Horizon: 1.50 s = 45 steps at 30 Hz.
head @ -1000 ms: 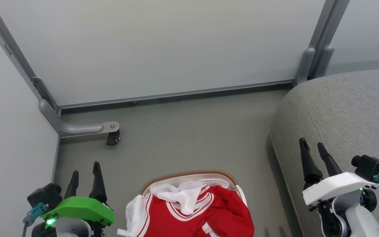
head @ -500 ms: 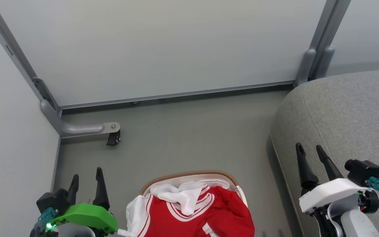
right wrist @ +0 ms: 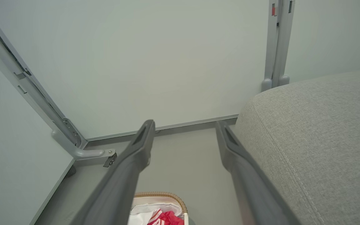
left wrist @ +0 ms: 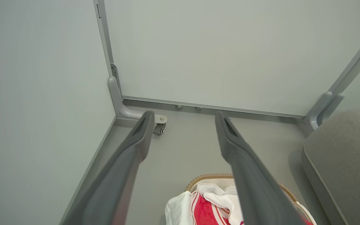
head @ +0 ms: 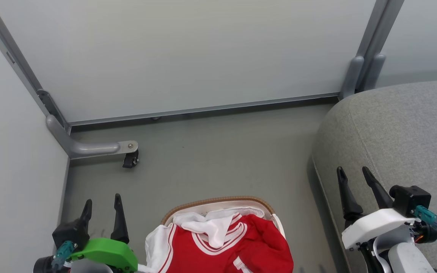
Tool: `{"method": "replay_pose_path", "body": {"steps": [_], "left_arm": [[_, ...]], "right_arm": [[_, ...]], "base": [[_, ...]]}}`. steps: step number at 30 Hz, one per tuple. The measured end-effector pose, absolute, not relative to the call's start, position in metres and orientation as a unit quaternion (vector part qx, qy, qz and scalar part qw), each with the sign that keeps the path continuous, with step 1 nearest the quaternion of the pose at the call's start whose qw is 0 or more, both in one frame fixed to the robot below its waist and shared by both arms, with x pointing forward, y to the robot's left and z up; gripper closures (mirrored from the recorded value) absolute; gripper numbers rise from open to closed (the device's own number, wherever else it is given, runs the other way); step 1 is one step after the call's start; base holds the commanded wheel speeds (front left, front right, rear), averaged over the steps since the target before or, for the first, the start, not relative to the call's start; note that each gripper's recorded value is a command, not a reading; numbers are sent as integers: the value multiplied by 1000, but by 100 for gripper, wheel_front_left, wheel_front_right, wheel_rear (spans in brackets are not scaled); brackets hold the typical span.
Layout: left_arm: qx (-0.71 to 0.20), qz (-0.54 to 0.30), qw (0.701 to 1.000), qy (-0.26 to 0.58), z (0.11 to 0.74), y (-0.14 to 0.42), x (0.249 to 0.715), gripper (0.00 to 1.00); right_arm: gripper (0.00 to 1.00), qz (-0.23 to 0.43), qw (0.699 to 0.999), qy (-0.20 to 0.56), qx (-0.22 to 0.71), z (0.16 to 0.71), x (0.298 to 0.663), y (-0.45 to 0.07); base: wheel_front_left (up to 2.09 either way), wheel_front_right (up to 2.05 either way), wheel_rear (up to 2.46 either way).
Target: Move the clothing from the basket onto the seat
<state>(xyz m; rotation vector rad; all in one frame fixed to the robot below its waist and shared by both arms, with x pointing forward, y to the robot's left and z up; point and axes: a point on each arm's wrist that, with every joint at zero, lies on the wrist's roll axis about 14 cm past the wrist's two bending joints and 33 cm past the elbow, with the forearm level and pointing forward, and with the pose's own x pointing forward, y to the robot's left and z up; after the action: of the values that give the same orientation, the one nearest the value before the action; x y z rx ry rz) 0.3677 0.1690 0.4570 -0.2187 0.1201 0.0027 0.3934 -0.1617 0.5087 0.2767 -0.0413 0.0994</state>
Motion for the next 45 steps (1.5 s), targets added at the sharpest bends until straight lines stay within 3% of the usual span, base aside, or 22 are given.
{"method": "replay_pose_path", "body": {"steps": [32, 45], "left_arm": [[-15, -48, 997, 65, 442, 149, 364, 0], [-35, -108, 989, 99, 414, 110, 414, 0]], "right_arm": [[0, 69, 997, -32, 26, 505, 395, -155], [0, 62, 996, -63, 30, 518, 444, -161]], "base": [[0, 0, 0], [0, 0, 0]]}}
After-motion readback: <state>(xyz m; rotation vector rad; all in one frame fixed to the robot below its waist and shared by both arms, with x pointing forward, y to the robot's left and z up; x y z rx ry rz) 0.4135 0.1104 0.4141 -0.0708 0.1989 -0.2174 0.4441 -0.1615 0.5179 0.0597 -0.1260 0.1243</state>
